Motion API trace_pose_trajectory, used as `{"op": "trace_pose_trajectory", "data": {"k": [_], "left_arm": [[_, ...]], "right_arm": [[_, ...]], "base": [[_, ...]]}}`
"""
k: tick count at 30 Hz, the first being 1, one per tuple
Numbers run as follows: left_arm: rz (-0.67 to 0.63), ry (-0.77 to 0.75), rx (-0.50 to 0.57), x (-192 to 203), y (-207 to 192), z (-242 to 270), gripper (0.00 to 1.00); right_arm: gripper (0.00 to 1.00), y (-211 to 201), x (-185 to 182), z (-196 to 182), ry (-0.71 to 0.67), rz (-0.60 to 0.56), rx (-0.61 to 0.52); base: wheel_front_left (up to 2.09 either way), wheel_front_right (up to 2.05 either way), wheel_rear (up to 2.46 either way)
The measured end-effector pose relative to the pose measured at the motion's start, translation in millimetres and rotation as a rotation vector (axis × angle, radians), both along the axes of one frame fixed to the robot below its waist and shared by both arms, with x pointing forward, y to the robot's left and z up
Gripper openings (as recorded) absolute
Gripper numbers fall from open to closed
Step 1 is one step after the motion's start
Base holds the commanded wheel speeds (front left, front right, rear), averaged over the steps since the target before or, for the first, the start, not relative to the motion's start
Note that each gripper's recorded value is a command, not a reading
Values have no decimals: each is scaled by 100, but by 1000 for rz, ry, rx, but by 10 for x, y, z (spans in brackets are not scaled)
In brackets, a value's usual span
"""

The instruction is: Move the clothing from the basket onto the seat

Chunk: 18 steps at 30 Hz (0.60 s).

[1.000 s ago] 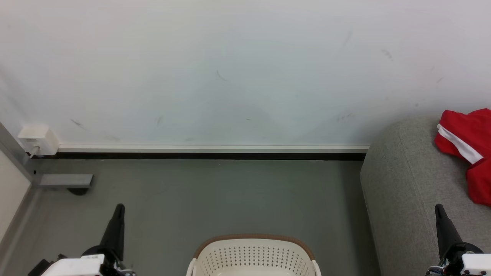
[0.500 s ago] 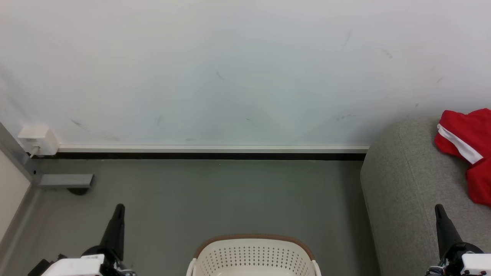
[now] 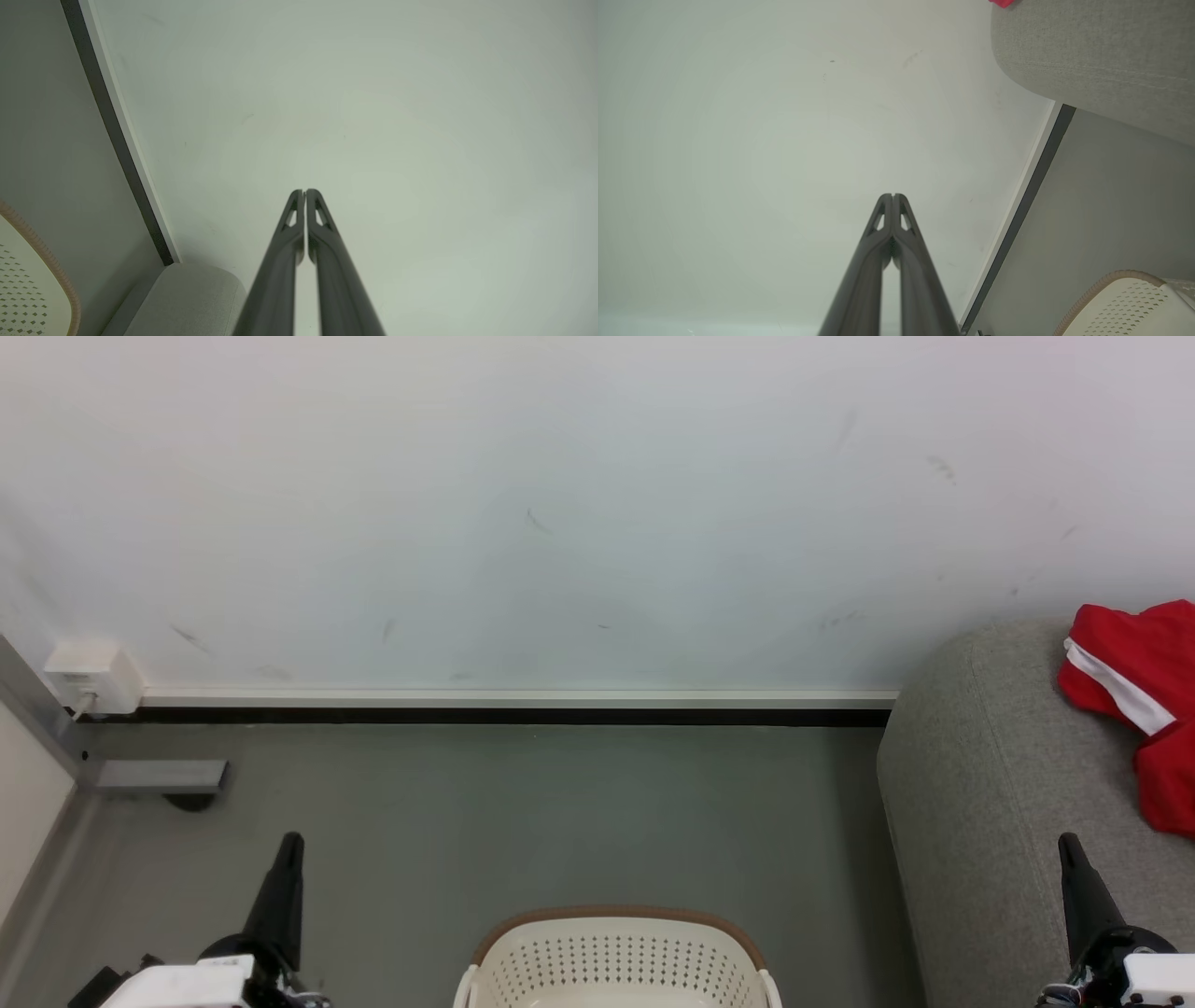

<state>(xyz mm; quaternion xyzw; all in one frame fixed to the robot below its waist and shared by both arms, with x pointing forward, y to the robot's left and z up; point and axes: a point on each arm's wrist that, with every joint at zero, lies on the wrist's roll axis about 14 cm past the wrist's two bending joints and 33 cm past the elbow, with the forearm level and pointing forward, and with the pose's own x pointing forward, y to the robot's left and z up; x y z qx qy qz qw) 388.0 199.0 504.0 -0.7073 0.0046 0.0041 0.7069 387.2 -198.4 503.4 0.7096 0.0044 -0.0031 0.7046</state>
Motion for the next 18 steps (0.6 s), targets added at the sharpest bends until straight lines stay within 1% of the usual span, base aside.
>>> {"op": "trace_pose_trajectory", "data": {"k": [18], "left_arm": [[0,0,0,0,0,0,0]], "right_arm": [[0,0,0,0,0,0,0]], "base": [[0,0,0]]}}
